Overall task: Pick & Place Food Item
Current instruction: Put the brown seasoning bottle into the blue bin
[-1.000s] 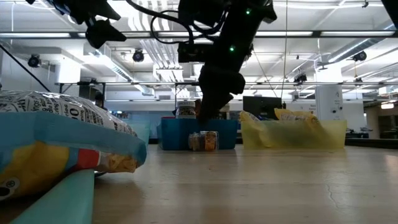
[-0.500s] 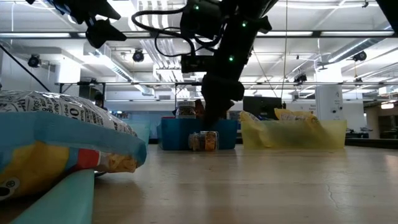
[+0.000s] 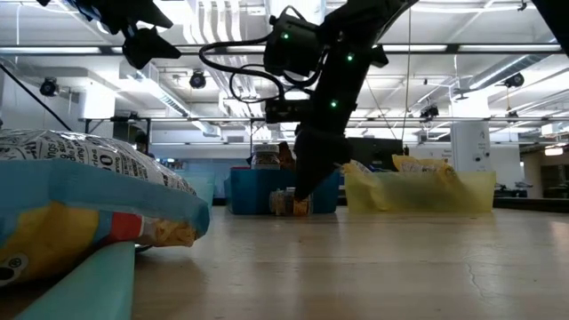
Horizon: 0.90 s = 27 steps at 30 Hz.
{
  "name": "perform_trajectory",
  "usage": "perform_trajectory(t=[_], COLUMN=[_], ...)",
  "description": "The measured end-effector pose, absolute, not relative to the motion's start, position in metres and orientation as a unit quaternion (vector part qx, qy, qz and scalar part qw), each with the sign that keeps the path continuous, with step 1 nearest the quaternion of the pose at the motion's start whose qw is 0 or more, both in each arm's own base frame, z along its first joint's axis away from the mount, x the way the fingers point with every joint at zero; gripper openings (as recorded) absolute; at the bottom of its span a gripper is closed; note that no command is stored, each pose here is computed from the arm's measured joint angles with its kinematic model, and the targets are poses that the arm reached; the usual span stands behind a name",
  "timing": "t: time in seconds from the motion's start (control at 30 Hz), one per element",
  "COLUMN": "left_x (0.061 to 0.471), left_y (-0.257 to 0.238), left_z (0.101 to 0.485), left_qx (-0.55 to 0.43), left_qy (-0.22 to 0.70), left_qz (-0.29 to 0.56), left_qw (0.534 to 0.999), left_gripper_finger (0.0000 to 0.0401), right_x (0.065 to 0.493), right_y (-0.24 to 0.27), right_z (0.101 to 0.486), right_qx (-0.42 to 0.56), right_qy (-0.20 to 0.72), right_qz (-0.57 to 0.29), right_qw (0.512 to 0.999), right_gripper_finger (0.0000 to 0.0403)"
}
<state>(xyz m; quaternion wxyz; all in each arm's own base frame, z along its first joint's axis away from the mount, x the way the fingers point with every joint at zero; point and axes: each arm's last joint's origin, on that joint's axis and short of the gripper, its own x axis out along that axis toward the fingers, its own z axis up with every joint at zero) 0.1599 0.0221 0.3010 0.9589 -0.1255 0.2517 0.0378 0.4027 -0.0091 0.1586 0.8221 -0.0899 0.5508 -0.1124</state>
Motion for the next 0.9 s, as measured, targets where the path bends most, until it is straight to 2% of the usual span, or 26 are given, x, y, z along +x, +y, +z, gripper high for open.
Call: perform_trajectory(t=[0.27, 0.63, 0.9], left_x=[0.16, 0.16, 0.16], left_y=[0.022, 0.022, 0.022], left_z=[0.301, 0.301, 0.301], left_qx=[-0.125, -0.124, -0.123], left_qy=[0.252, 0.252, 0.252], left_qz=[0.038, 0.037, 0.041], left_qw=[0.959, 0.959, 0.959], left_gripper_finger=[0.0289, 0.0289, 0.0289], right_x=[0.406, 0.41, 0.411], right_y=[-0.013, -0.012, -0.012], right_z=[0.156, 0.131, 0.134], right_qx=[-0.092, -0.099, -0.1], right_qy=[0.534, 0.558, 0.556], right_qz=[-0.11, -0.096, -0.101], right_qw=[0.833, 0.818, 0.819], right_gripper_finger=[0.0261, 0.0258, 0.0189])
